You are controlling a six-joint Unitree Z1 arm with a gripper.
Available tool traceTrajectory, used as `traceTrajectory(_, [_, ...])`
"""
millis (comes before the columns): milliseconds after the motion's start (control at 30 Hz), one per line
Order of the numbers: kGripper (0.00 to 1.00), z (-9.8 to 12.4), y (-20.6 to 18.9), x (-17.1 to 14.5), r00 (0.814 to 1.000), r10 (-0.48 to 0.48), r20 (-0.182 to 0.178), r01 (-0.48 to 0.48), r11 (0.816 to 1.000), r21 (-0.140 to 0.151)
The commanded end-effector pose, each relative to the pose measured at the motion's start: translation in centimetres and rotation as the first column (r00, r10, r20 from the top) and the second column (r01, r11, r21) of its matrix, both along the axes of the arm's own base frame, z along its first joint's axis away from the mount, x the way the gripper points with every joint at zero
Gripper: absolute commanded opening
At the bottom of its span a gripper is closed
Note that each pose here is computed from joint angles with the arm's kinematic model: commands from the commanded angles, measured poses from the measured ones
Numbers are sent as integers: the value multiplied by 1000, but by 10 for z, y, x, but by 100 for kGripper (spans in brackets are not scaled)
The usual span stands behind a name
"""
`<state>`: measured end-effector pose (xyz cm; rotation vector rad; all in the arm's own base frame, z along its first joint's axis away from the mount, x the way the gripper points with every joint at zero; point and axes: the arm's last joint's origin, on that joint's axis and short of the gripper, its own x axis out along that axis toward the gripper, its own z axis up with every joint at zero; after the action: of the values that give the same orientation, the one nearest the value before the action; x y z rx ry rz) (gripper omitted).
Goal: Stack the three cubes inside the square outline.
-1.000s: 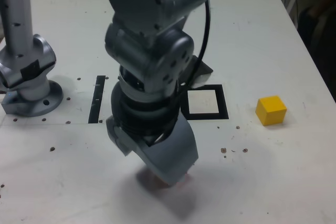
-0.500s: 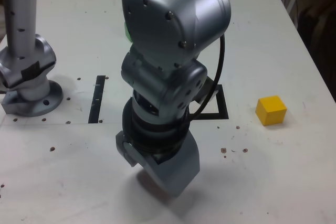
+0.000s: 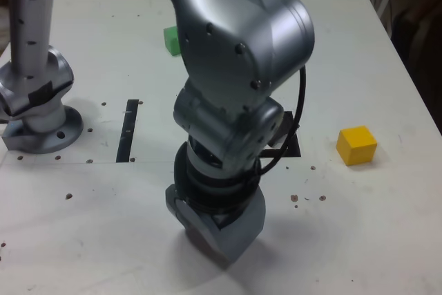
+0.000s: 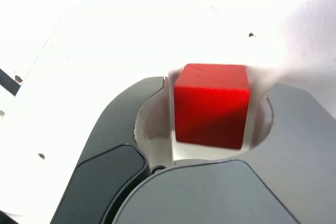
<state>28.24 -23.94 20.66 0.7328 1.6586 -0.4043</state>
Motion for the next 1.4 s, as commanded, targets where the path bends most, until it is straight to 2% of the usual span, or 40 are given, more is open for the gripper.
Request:
traceTrajectory(0, [53, -3, 1, 2, 1000, 1, 0, -1, 1000, 8])
traceTrajectory(167, [46, -3, 5, 4, 1000, 13, -2, -13, 1000, 13])
traceTrajectory(467, [27, 11, 9, 2, 999, 28, 19, -28, 1000, -6])
traceTrajectory(633, [24, 33, 21, 2, 998, 57, 21, -57, 998, -1])
traceTrajectory(767, [24, 56, 43, 12, 991, 133, 28, -133, 991, 12])
traceTrajectory(900, [24, 69, 62, 32, 964, 259, 55, -259, 966, -3])
traceTrajectory(1000, [24, 71, 74, 47, 932, 358, 66, -357, 934, -23])
traceTrajectory(1100, [24, 70, 91, 58, 894, 445, 57, -444, 896, -34])
traceTrajectory(1200, [24, 68, 111, 65, 859, 509, 48, -508, 861, -36])
traceTrajectory(1367, [24, 62, 135, 71, 832, 553, 44, -553, 833, -19])
